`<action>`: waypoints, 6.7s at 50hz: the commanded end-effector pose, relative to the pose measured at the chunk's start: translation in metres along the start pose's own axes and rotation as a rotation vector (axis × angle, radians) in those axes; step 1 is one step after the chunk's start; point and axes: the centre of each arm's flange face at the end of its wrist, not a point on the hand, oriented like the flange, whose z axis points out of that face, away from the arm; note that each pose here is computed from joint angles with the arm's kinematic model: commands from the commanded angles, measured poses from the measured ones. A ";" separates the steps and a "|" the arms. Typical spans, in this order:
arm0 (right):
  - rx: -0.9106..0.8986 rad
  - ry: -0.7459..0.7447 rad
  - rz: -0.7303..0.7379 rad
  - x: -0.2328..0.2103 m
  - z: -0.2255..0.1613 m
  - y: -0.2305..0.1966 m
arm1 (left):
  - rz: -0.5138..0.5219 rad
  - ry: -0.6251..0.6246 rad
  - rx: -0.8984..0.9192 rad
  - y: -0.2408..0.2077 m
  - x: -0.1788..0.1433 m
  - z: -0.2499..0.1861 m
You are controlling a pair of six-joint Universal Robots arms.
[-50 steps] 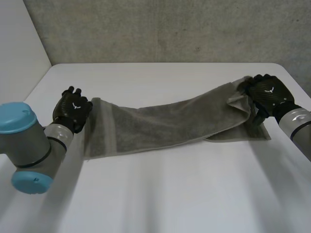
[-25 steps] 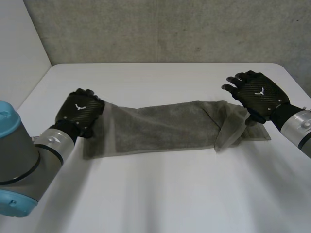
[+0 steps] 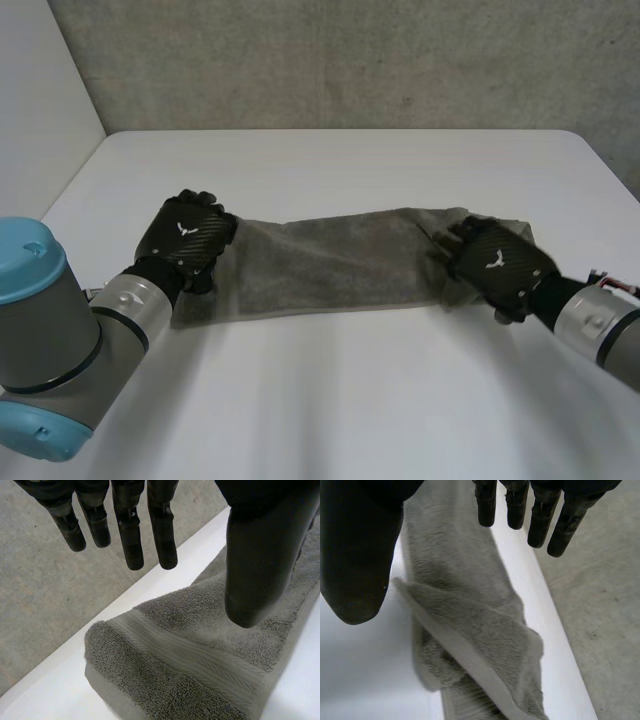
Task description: Fold the towel.
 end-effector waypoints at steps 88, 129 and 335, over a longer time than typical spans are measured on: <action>-0.043 0.538 0.365 0.103 0.023 0.031 | -0.076 0.025 -0.097 0.031 0.010 0.001; -0.050 0.495 0.373 0.088 0.026 0.030 | 0.142 -0.077 -0.228 0.069 0.001 0.015; 0.041 0.328 0.461 0.078 0.016 -0.017 | -0.134 -0.018 -0.245 0.082 -0.038 0.026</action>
